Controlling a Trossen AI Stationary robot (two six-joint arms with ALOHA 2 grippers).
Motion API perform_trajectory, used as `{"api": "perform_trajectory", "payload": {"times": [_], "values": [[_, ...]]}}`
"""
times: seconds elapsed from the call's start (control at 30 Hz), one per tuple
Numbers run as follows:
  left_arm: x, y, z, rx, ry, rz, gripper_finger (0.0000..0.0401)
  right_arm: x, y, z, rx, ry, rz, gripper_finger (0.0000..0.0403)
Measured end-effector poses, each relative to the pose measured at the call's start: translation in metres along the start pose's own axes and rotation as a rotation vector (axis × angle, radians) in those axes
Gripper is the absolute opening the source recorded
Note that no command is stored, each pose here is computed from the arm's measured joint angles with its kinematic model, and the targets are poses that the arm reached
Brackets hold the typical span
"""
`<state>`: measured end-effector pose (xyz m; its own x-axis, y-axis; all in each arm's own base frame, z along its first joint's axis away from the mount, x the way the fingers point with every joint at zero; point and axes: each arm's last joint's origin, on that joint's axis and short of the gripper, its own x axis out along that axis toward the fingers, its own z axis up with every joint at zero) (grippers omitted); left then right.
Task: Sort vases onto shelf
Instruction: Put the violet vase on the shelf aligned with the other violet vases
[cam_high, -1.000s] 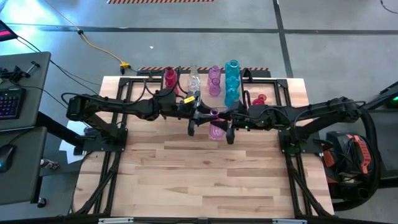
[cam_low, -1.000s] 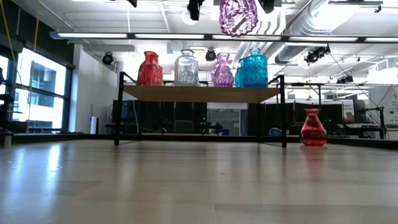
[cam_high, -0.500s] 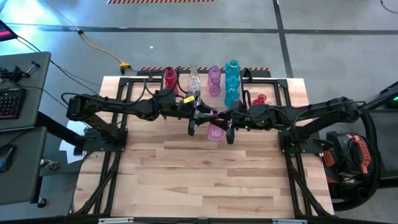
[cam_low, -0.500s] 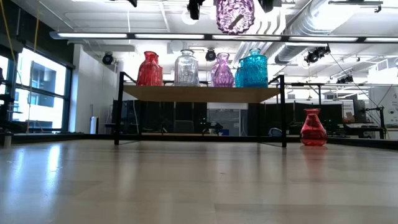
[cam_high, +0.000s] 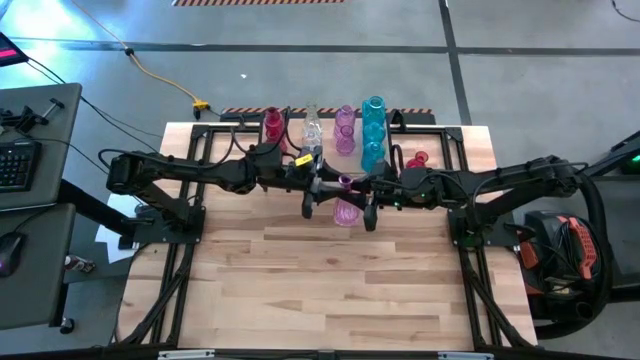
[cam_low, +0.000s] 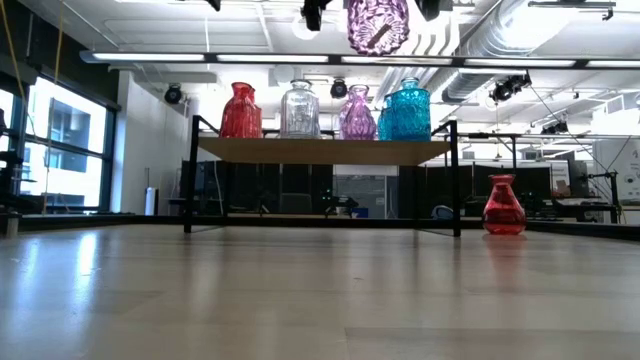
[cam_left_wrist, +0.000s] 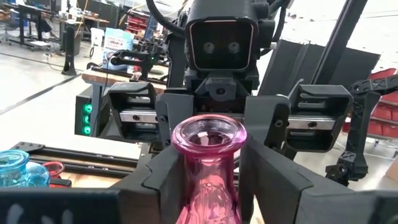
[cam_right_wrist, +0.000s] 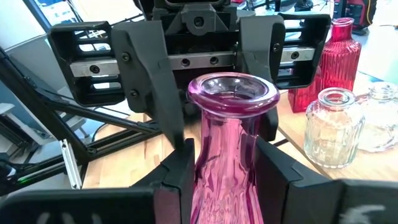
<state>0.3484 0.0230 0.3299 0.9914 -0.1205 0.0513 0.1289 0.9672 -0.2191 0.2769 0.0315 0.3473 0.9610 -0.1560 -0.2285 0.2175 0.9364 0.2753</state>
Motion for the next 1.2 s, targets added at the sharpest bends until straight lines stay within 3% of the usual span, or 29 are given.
{"api": "perform_trajectory", "payload": {"times": [0.27, 0.7, 1.2], "values": [[-0.001, 0.0, 0.002, -0.003, -0.003, 0.001, 0.0192, 0.0, 0.0, 0.0, 0.002, 0.002, -0.002, 0.0099], [-0.012, 0.008, 0.013, -0.046, -0.005, 0.038, 0.0195, -0.004, -0.001, 0.002, 0.011, -0.007, -0.005, 0.0099], [-0.06, 0.001, 0.057, 0.062, -0.058, 0.083, 0.0194, -0.031, -0.011, 0.013, 0.021, -0.08, -0.195, 0.0098]]}}
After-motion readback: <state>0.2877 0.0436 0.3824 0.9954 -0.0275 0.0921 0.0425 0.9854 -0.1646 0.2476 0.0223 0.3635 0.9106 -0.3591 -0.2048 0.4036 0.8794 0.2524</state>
